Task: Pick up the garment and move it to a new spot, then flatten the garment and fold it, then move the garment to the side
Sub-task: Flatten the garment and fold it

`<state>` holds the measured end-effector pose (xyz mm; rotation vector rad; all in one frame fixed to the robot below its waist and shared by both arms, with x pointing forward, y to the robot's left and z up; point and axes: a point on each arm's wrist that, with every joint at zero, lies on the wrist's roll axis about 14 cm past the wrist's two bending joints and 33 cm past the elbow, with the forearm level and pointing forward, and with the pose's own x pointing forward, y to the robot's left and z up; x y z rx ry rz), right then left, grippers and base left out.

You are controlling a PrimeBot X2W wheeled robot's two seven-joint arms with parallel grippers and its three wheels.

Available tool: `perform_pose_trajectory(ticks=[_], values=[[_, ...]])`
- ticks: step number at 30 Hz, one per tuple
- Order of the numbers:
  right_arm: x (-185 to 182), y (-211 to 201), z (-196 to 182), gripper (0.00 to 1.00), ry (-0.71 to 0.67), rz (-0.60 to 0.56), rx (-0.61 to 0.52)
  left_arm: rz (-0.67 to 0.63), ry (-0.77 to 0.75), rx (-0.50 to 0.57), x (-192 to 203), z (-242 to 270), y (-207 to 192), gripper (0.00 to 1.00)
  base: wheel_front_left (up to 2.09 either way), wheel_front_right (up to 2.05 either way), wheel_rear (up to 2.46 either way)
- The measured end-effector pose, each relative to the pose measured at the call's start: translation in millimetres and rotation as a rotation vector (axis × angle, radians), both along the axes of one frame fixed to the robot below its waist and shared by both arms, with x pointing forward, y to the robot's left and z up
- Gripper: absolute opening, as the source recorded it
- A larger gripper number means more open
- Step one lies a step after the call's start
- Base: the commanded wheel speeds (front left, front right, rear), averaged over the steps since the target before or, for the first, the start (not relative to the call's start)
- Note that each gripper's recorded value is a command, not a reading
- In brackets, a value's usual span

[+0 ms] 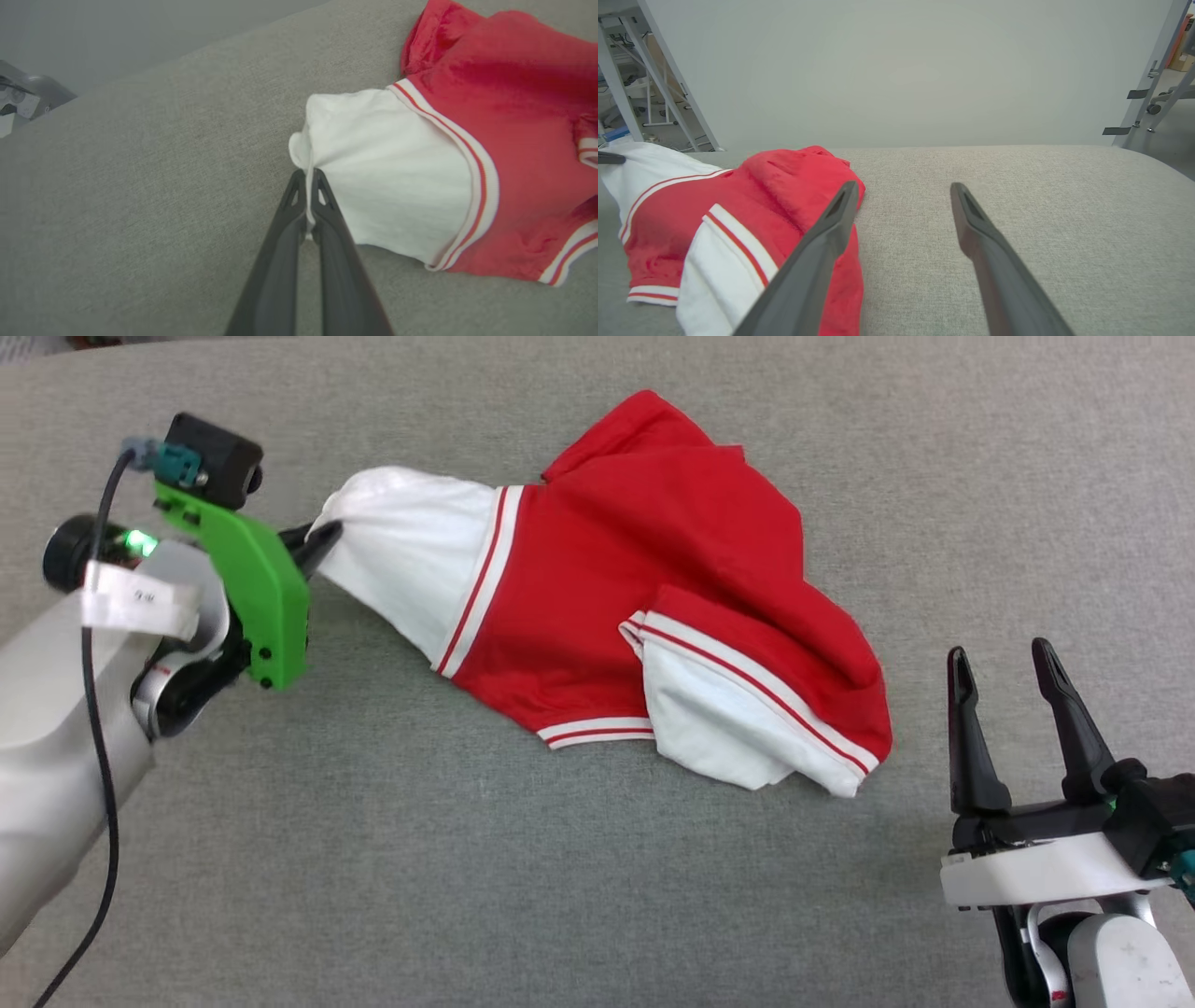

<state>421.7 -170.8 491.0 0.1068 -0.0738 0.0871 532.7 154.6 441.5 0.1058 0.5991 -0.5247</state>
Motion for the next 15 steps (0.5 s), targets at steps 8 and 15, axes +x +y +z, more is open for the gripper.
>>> perform_pose_trajectory(ticks=[8,15], values=[[1.3,19.8,11.8,1.0,-0.035,0.057,0.006,0.237,0.091,0.036,-50.0,-22.4,80.1,0.0,0.0,0.0,0.0],[-1.6,24.1,13.9,1.0,-0.039,0.07,-0.004,0.396,0.198,0.077,-82.3,-54.1,127.7,0.0,0.0,0.0,0.0]])
